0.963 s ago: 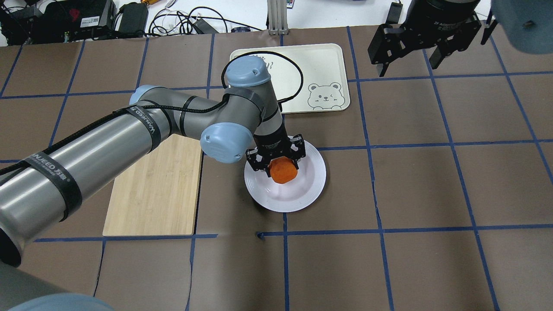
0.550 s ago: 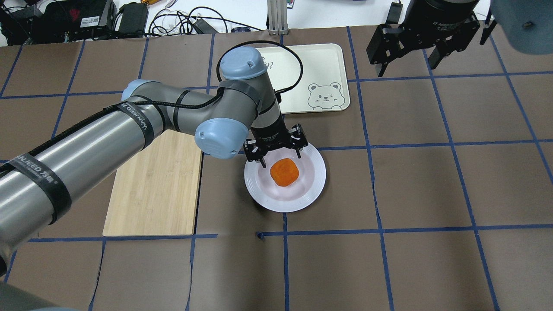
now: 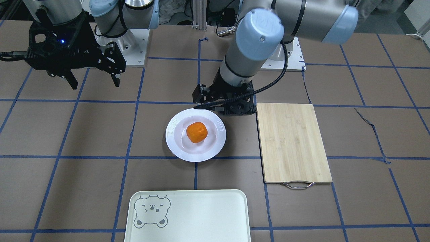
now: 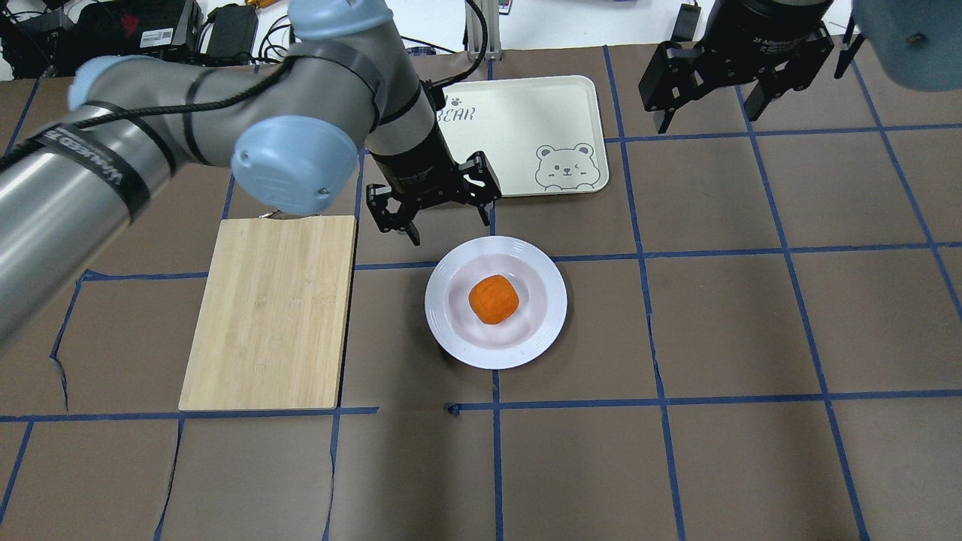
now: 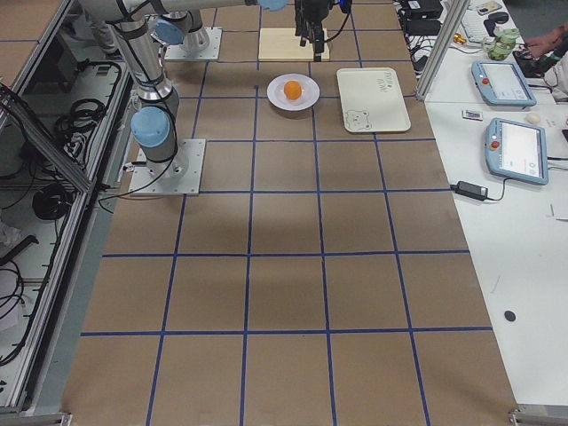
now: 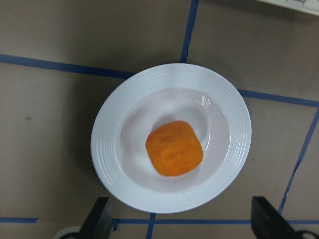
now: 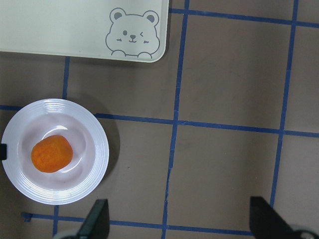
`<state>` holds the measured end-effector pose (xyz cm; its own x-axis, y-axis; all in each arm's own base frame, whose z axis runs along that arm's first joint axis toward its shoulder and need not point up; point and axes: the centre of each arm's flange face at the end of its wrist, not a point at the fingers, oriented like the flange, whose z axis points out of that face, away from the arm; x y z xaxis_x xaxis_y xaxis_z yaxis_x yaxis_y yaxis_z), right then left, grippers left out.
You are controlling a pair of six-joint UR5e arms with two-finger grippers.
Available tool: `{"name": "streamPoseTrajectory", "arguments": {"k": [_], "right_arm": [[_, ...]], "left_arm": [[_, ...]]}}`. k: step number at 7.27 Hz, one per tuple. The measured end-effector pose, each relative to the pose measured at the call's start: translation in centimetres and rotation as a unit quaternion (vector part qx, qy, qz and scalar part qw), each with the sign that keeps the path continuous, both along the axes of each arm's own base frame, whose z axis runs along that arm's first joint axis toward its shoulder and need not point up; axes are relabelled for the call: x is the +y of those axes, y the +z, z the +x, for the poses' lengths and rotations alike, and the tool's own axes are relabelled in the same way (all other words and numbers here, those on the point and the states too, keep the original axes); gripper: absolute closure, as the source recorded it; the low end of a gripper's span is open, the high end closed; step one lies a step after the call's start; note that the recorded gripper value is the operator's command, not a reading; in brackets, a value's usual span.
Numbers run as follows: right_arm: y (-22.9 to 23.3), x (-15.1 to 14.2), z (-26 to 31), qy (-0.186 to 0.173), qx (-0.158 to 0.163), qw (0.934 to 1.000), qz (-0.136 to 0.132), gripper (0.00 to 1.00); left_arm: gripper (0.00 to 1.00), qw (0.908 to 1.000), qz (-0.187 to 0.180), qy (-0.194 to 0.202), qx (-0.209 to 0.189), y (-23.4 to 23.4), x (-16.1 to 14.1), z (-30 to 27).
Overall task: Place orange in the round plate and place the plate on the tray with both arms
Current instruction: 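Raise the left gripper back to rest while the right gripper reaches toward the plate, then grip the rim of the white plate nearest the right gripper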
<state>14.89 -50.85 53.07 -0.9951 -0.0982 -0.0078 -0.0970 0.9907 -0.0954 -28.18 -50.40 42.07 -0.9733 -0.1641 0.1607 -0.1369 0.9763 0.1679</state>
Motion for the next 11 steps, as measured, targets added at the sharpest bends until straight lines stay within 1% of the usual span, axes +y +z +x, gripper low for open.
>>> {"name": "streamPoseTrajectory", "arguments": {"k": [1, 2, 3, 4, 5, 6, 7, 9, 10, 11], "right_arm": [[-0.7, -0.5, 0.0, -0.001, -0.014, 0.9999, 0.005, 0.0], [-2.8, -1.8, 0.3, -0.002, -0.039, 0.9991, 0.015, 0.0], [-6.1, -3.4, 0.6, -0.004, -0.066, 0.9976, 0.02, 0.0], [-9.5, -4.0, 0.9, -0.005, -0.083, 0.9961, 0.029, 0.0], [-13.8, -3.5, 1.4, -0.009, -0.108, 0.9934, 0.039, 0.0], [-18.1, -2.3, 2.0, -0.015, -0.143, 0.9888, 0.041, 0.0], [-21.9, -1.0, 2.6, -0.026, -0.169, 0.9847, 0.033, 0.0], [-28.2, 1.8, 3.4, -0.05, -0.214, 0.9753, 0.018, 0.0], [-30.4, 2.6, 3.7, -0.056, -0.232, 0.9709, 0.021, 0.0], [-32.2, 3.0, 3.9, -0.062, -0.24, 0.9685, 0.027, 0.0]], "left_arm": [[0.0, 1.0, 0.001, -0.002, -0.007, 3.6, 1.5, 0.8], [0.0, 0.9999, -0.004, -0.003, -0.009, 6.4, 3.1, 1.3], [0.0, 0.9998, -0.014, -0.004, -0.01, 8.4, 4.5, 1.7], [0.0, 0.9993, -0.028, -0.01, -0.024, 9.5, 5.2, 2.3], [0.0, 0.9967, -0.05, -0.032, -0.056, 10.2, 5.3, 3.3], [0.0, 0.9918, -0.073, -0.063, -0.084, 10.8, 5.0, 4.5], [0.0, 0.989, -0.086, -0.07, -0.098, 11.2, 4.2, 6.3], [0.0, 0.9886, -0.096, -0.051, -0.105, 12.0, 2.7, 10.2], [0.0, 0.9884, -0.097, -0.05, -0.106, 12.1, 2.3, 11.5], [0.0, 0.9882, -0.098, -0.059, -0.102, 12.2, 2.0, 12.5]]}}
